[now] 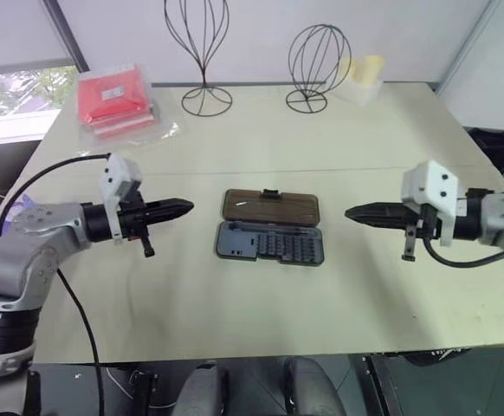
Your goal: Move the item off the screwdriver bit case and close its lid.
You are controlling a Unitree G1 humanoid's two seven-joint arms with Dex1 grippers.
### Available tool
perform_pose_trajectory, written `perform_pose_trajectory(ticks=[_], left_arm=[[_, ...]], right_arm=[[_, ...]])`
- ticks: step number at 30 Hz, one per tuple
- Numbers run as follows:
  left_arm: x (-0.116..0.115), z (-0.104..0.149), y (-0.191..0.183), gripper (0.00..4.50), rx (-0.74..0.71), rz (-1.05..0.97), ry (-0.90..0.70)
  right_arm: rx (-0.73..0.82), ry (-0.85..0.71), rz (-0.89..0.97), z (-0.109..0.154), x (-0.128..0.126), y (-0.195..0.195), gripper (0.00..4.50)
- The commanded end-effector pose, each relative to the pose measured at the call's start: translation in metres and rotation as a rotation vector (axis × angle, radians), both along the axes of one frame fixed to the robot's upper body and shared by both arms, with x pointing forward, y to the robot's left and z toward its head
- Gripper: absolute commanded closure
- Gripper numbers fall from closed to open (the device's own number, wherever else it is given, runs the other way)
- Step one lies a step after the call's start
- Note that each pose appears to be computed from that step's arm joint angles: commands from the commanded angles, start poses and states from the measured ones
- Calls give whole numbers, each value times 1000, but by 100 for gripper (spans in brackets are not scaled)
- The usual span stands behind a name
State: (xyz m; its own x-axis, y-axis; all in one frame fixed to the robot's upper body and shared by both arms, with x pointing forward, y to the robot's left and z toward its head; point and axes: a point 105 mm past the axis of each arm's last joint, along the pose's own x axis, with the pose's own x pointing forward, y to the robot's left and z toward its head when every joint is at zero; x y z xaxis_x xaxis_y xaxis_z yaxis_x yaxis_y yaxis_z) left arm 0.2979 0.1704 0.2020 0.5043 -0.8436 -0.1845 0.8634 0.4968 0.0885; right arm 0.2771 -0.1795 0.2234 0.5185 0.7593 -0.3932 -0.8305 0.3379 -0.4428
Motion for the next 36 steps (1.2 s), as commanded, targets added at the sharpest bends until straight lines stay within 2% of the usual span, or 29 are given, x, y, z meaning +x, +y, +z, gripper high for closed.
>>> perform_pose_trajectory(ticks=[1,31,35,36], left_arm=[[-2,12,1,450,13,-7,-57],[3,10,-9,450,7,3,-60],[7,7,-12,450,-3,25,-67],[8,5,-13,450,-5,28,-68]], right_arm=[[-12,-62,13,16,-3,1,448],[14,-74,-9,13,1,3,448],[98,-81,-117,10,17,3,448],[123,-82,-160,8,24,3,393]])
